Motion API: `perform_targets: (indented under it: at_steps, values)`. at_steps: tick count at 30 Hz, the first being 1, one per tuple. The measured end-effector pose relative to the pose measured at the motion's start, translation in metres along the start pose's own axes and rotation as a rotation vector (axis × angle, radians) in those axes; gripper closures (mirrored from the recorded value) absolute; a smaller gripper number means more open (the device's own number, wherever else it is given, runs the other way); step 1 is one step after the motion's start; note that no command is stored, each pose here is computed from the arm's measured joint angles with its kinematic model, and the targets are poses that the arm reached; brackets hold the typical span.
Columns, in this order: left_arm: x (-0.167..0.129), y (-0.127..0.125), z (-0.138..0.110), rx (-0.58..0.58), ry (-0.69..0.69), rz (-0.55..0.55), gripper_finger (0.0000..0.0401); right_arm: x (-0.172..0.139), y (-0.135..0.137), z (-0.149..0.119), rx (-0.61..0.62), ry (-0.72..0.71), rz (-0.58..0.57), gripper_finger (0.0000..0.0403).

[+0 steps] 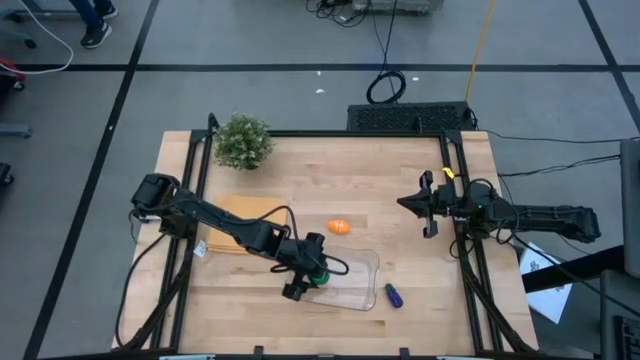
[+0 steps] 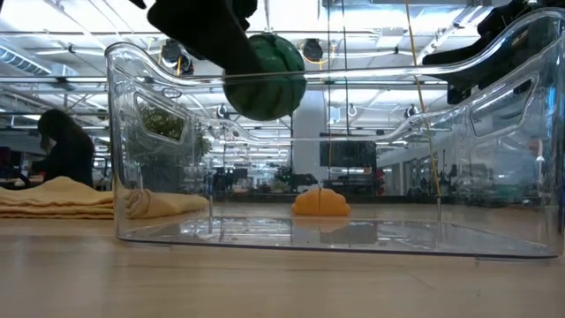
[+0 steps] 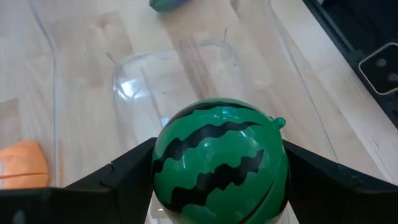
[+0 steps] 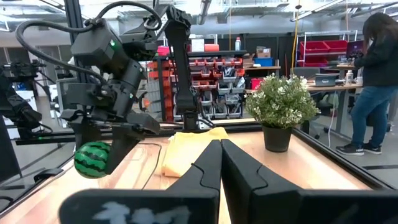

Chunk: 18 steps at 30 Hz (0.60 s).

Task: Pick and placing Produce into tupperware
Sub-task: Put the green watermelon into the transparent bin

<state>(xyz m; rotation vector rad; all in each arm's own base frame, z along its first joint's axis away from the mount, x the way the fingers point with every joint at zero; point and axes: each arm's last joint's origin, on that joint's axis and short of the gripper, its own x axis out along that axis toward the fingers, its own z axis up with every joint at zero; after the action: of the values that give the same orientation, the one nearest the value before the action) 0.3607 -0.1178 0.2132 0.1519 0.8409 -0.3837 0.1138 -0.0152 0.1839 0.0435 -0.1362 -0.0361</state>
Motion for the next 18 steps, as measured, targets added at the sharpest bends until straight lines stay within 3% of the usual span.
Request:
perform_targets:
  at_steps: [10, 18]
  values:
    - [-0.007, 0.003, 0.015, -0.130, -0.055, 0.056, 0.0105, 0.000, 0.000, 0.000, 0.000, 0.000, 0.000, 0.0403]
    - [-0.023, 0.006, 0.035, -0.196, 0.019, 0.118, 0.0105, 0.000, 0.000, 0.000, 0.000, 0.000, 0.000, 0.0403]
